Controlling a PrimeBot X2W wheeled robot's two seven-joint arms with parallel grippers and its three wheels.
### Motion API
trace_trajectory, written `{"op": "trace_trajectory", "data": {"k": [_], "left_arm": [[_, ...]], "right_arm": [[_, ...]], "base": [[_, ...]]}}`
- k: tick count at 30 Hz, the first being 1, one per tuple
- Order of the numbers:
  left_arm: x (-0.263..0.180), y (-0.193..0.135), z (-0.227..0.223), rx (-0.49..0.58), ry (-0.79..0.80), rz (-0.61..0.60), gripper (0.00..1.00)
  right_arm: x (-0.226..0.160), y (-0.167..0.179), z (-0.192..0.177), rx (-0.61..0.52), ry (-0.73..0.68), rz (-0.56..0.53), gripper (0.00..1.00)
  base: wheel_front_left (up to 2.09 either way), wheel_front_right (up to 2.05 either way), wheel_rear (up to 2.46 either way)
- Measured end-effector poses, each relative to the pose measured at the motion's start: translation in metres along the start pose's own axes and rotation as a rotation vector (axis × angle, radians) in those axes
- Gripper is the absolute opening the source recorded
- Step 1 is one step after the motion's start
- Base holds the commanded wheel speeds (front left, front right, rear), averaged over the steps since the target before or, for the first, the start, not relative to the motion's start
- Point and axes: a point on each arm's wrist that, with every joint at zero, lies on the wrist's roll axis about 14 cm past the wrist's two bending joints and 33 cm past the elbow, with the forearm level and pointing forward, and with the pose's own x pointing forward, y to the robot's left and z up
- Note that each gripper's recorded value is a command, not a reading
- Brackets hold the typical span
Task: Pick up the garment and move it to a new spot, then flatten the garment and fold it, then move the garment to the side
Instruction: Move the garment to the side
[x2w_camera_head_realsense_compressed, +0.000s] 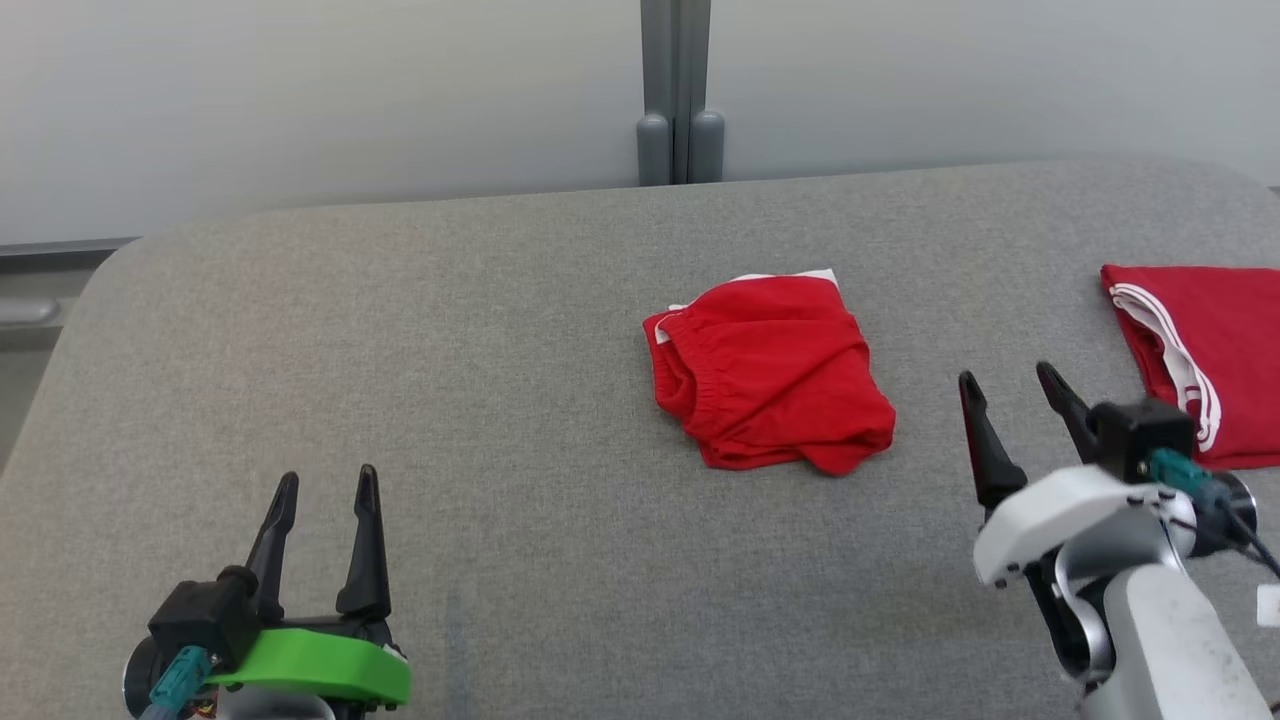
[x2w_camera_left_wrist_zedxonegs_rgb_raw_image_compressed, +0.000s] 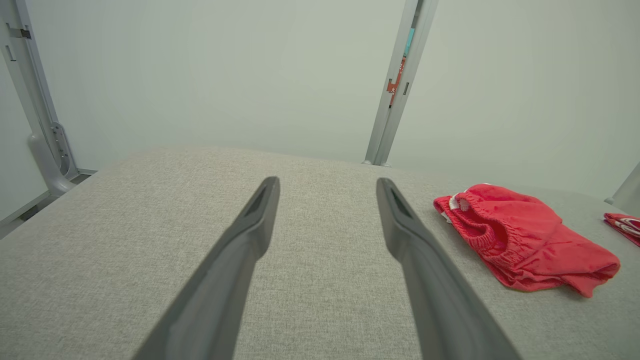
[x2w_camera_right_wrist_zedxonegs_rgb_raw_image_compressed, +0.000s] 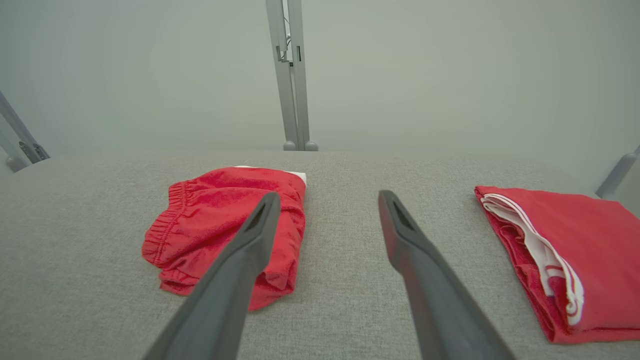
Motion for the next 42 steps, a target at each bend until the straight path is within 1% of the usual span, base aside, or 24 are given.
{"op": "trace_trajectory", "data": {"k": [2,8,10,13,16,21,25,27,28,29,30,33,35,39,42], "left_arm": [[0.004,0.000,0.002,0.000,-0.007,-0.002,1.00],[0.017,-0.005,-0.001,-0.008,-0.007,-0.016,1.00],[0.019,-0.003,-0.002,-0.010,-0.002,-0.009,1.00],[0.022,0.002,-0.001,-0.007,-0.007,0.004,1.00],[0.019,0.012,-0.002,-0.002,-0.001,0.032,1.00],[0.014,0.027,-0.007,0.003,0.017,0.080,1.00],[0.010,0.036,-0.013,0.006,0.037,0.106,1.00],[0.010,0.038,-0.015,0.007,0.043,0.113,1.00],[0.010,0.038,-0.015,0.007,0.044,0.114,1.00],[0.010,0.038,-0.016,0.007,0.045,0.112,1.00],[0.011,0.037,-0.016,0.006,0.046,0.109,1.00],[0.015,0.032,-0.017,0.004,0.047,0.092,1.00],[0.019,0.027,-0.017,0.001,0.043,0.076,1.00],[0.027,0.016,-0.017,-0.007,0.037,0.041,1.00],[0.034,0.008,-0.022,-0.014,0.044,0.012,1.00]], "right_arm": [[0.018,0.001,0.005,0.018,0.031,0.007,1.00],[0.067,0.000,-0.009,0.068,0.196,0.032,1.00],[0.078,-0.003,-0.022,0.073,0.274,0.034,1.00],[0.094,-0.003,-0.041,0.121,0.371,0.024,1.00],[0.100,0.006,-0.073,0.144,0.512,0.036,1.00],[0.113,0.024,-0.099,0.173,0.604,0.064,1.00],[0.104,0.036,-0.135,0.203,0.740,0.070,1.00],[0.103,0.044,-0.142,0.216,0.789,0.085,1.00],[0.104,0.049,-0.142,0.206,0.807,0.099,0.58],[0.105,0.050,-0.141,0.183,0.807,0.110,0.25],[0.105,0.051,-0.141,0.162,0.805,0.116,0.00],[0.107,0.043,-0.134,0.081,0.799,0.126,0.00],[0.111,0.031,-0.124,0.016,0.775,0.121,0.00],[0.124,-0.006,-0.088,-0.115,0.707,0.084,0.00],[0.129,-0.023,-0.062,-0.170,0.673,0.073,0.00]], "base": [[0.00,0.00,0.00],[0.00,0.00,0.00],[0.00,0.00,0.00],[0.00,0.00,0.00],[0.00,0.00,0.00],[0.00,0.00,0.00],[0.00,0.00,0.00],[0.00,0.00,0.00],[0.00,0.00,0.00],[0.00,0.00,0.00],[0.00,0.00,0.00],[0.00,0.00,0.00],[0.00,0.00,0.00],[0.00,0.00,0.00],[0.00,0.00,0.00]]}}
